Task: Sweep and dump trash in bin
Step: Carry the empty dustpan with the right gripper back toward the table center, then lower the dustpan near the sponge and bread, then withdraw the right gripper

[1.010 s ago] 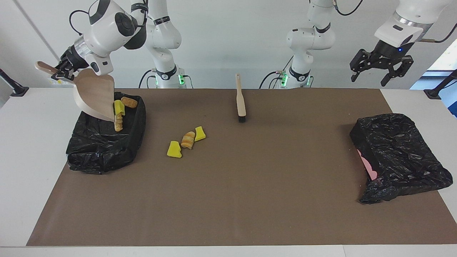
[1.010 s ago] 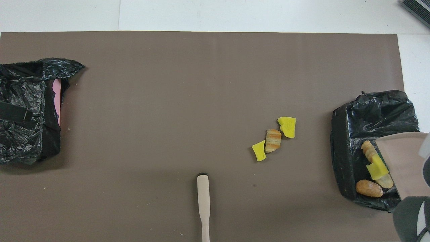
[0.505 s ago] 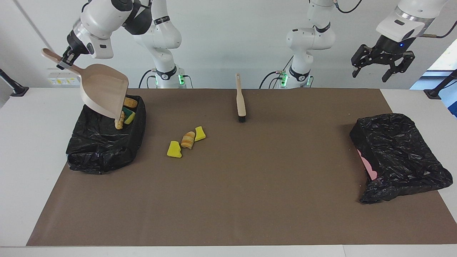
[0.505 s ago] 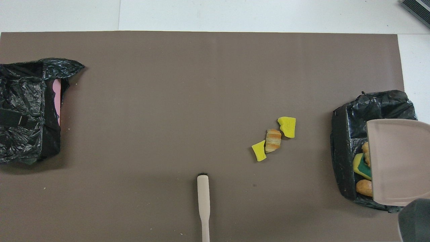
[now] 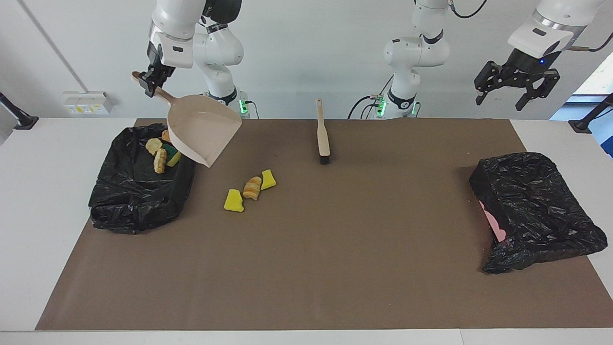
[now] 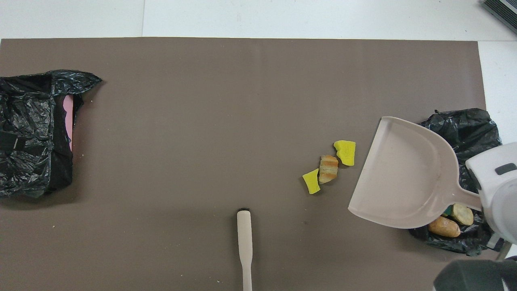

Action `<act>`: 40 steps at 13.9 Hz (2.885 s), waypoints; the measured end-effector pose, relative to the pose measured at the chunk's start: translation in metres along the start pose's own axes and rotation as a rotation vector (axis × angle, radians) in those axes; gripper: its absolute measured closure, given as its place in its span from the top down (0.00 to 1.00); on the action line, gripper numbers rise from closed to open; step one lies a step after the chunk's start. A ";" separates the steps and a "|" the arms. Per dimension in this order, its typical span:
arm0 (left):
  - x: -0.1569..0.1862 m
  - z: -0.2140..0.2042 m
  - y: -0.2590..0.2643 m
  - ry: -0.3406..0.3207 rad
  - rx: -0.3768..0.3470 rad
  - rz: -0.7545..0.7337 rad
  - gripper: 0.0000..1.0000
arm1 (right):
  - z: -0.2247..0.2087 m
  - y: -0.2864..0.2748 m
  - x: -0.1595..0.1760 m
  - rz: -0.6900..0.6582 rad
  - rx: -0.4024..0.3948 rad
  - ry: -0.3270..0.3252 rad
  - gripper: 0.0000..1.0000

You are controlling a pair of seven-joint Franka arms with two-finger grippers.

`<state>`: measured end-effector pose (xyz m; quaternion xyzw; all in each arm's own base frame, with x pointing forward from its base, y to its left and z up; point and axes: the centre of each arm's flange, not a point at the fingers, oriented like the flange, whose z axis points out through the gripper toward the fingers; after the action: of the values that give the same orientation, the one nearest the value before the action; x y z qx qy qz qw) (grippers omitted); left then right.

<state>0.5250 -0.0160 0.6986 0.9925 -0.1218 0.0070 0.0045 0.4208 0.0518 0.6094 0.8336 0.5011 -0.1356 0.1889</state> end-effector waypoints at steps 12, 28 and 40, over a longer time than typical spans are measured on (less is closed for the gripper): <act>0.003 0.000 0.016 0.000 0.000 0.030 1.00 | -0.017 -0.056 0.237 0.752 0.271 0.181 0.32; 0.002 -0.001 0.010 0.001 0.001 0.019 1.00 | 0.061 -0.053 0.487 1.026 0.493 0.278 0.32; 0.002 -0.001 0.010 0.001 0.001 0.019 1.00 | 0.038 -0.085 0.462 0.943 0.431 0.294 0.95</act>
<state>0.5240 -0.0261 0.6994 0.9913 -0.1314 0.0076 0.0042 0.5575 0.4333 0.3681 0.9982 0.0544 -0.0175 -0.0181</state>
